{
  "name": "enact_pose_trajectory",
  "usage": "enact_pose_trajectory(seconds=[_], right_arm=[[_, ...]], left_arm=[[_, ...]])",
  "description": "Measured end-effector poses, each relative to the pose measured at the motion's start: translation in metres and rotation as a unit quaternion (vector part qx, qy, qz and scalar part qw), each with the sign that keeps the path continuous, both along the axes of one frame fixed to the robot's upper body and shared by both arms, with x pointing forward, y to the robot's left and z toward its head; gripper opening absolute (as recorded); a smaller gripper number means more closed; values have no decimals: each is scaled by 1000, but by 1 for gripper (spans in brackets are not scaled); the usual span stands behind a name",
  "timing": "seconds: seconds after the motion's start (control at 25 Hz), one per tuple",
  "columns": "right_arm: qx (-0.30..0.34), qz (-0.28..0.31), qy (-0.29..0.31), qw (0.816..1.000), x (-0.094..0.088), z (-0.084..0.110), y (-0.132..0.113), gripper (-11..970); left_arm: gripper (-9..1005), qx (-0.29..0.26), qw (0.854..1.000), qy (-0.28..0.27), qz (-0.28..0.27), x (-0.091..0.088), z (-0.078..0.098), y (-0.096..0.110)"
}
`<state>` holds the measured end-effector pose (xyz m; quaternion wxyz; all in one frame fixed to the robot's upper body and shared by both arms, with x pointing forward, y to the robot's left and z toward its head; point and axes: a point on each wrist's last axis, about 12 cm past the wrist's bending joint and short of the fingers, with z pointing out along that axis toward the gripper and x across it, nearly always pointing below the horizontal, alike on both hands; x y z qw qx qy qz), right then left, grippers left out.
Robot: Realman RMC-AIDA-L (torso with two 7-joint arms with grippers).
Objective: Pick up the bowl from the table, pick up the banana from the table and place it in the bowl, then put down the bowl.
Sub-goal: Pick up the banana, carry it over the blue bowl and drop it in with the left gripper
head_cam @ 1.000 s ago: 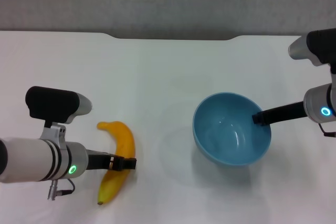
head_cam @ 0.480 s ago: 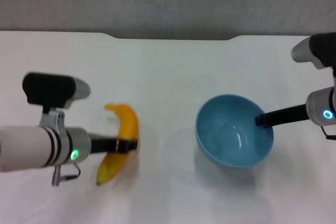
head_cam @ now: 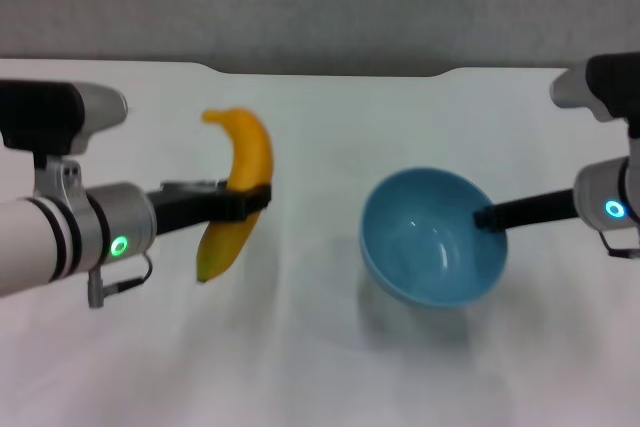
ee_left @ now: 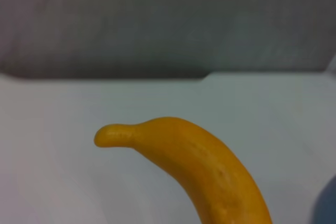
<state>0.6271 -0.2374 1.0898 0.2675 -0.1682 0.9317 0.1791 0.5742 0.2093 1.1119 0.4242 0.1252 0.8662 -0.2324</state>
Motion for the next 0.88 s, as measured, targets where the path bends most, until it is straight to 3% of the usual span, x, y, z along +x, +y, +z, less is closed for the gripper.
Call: enact_pose_trajectory(seconds=[0.12,0.64,0.88], right_arm=[[17,-2,-9,1000,2,2,7,22],[43,15,3,999,10,-3,47,22],[57,29,12,998,9,-1,61,22]], left_arm=[[497,-20,999,-32,-22,0,11,-7],[498,-70,990,-98,-78,-1,28,-29],[498,-66,987,-113,-90,-3,24,-37]])
